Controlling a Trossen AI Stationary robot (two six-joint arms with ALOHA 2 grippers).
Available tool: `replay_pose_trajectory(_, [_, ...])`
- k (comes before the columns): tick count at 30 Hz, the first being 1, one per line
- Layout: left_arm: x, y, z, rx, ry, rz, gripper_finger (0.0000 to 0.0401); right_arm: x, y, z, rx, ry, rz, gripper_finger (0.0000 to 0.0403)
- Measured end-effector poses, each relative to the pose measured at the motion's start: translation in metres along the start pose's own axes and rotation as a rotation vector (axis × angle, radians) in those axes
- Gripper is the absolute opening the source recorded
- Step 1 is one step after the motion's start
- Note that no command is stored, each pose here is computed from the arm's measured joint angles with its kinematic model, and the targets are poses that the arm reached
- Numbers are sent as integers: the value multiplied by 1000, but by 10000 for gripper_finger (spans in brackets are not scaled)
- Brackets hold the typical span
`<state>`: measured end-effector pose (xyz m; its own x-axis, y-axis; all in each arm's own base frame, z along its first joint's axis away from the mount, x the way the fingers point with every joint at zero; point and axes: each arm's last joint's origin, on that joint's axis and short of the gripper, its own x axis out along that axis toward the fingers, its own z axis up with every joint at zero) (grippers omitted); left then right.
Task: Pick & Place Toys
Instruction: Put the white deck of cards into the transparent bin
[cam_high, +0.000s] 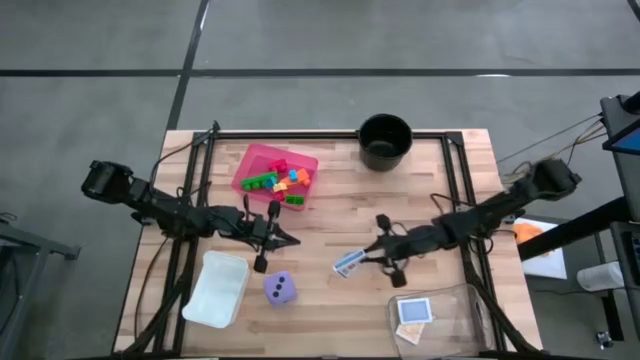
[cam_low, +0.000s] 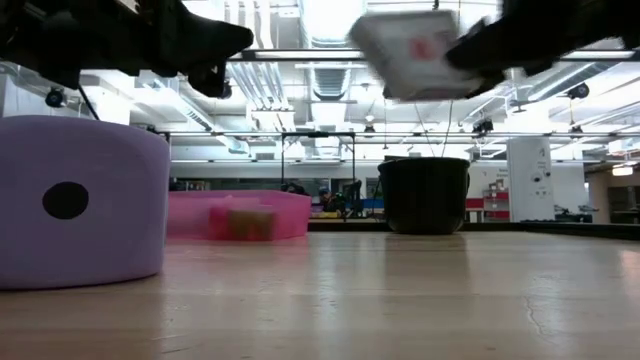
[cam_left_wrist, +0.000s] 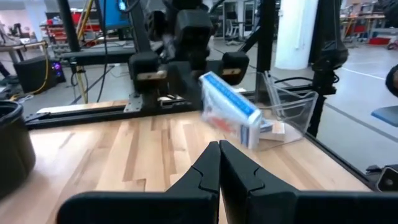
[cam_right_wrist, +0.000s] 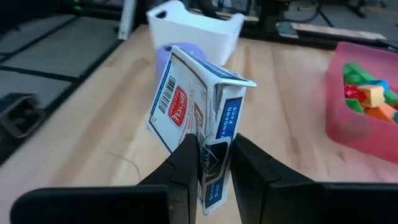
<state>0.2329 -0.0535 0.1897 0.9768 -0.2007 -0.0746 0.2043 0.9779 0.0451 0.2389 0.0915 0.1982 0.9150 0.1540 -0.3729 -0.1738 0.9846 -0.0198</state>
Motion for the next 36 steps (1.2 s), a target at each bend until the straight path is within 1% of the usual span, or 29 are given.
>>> replay_pose_trajectory(3, [-1, 0, -1, -6, 1, 3, 6, -18, 8, -3, 14, -22, 36, 64])
replay_pose_trajectory(9, [-1, 2, -3, -19, 11, 12, 6, -50, 22, -11, 58, 16, 80, 64])
replay_pose_trajectory(16, [-1, 2, -3, -19, 11, 12, 6, -81, 42, -12, 114, 57, 214, 64])
replay_pose_trajectory(22, [-1, 2, -3, -19, 12, 12, 6, -105, 60, -3, 169, 75, 343, 64])
replay_pose_trajectory(25, [-1, 2, -3, -19, 12, 12, 6, -115, 67, 0, 211, 110, 384, 64])
replay_pose_trajectory(29, [-1, 2, -3, -19, 15, 12, 6, -119, 74, -5, 263, 240, 371, 64])
replay_pose_trajectory(32, [-1, 2, -3, -19, 16, 12, 6, -116, 79, -14, 290, 352, 321, 64])
replay_pose_trajectory(36, [-1, 2, -3, -19, 17, 12, 6, -108, 86, -27, 317, 462, 258, 64])
